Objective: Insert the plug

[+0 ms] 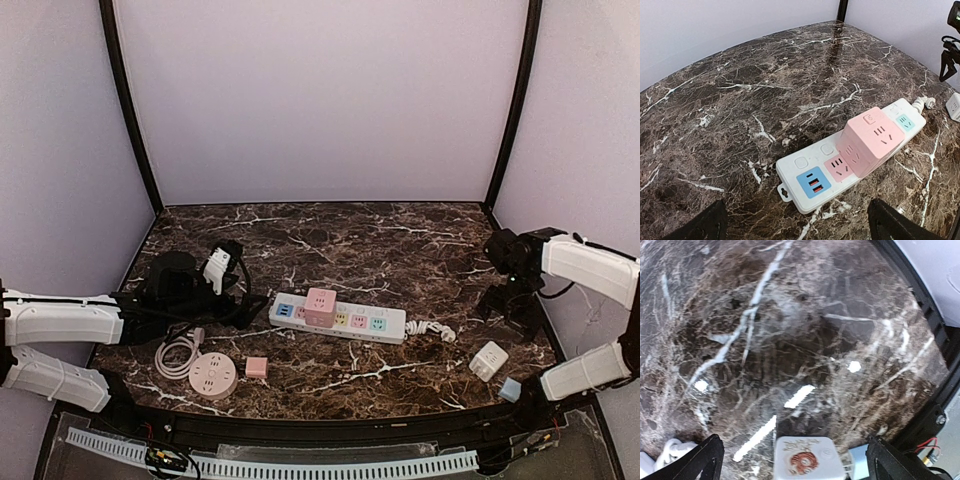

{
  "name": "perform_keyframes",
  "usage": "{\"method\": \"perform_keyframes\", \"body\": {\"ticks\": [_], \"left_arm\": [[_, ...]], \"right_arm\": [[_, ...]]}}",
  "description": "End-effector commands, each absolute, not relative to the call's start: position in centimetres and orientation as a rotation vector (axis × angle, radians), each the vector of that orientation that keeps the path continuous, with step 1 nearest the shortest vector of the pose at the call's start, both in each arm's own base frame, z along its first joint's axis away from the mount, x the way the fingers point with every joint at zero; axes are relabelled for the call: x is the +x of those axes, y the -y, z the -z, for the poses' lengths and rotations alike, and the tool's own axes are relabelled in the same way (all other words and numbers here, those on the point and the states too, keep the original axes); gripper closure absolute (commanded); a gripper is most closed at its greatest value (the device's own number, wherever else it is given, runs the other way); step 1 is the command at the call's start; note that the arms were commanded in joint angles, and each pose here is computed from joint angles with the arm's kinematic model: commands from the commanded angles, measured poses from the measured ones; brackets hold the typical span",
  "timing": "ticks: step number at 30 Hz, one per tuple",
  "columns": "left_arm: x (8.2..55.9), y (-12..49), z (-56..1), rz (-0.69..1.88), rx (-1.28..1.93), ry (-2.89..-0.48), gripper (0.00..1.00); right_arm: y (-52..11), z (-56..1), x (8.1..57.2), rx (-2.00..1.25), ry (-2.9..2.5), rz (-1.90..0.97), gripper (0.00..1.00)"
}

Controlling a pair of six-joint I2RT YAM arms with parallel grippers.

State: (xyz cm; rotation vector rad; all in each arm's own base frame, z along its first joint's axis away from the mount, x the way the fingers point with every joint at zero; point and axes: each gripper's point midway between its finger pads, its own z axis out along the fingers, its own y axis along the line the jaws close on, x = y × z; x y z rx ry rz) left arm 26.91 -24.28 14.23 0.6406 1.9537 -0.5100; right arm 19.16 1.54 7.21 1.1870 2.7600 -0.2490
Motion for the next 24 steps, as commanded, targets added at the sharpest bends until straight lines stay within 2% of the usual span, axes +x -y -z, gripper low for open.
{"method": "perform_keyframes", "body": {"ticks": [1, 4, 12, 18, 21, 24], "left_arm": [[27.4, 24.4, -15.5, 0.51, 0.632, -1.925, 0.02], [27.3, 24.4, -15.4, 0.513, 0.635, -1.928, 0.02], [27.4, 24.5, -15.4, 0.509, 0.633, -1.929, 0.02], [27.5, 24.5, -15.2, 0.504, 0.636, -1.932, 0.02], [27.5, 24.4, -15.2, 0.499, 0.635, -1.932, 0.02], [27.6, 24.4, -15.2, 0.498, 0.633, -1.933, 0.02]], "right_arm": [[-0.5, -8.6, 17.1, 1.168, -2.782, 0.34, 0.01], [-1.9, -6.9, 15.9, 1.157, -2.872, 0.244, 0.01], [-4.7, -5.6, 16.4, 1.067, -2.958, 0.092, 0.02], [-5.9, -4.4, 15.7, 1.062, -2.996, 0.018, 0.06], [-7.5, -4.0, 15.5, 1.046, -3.019, -0.097, 0.12], [-8.1, -4.4, 15.8, 1.022, -3.003, -0.115, 0.14]]}}
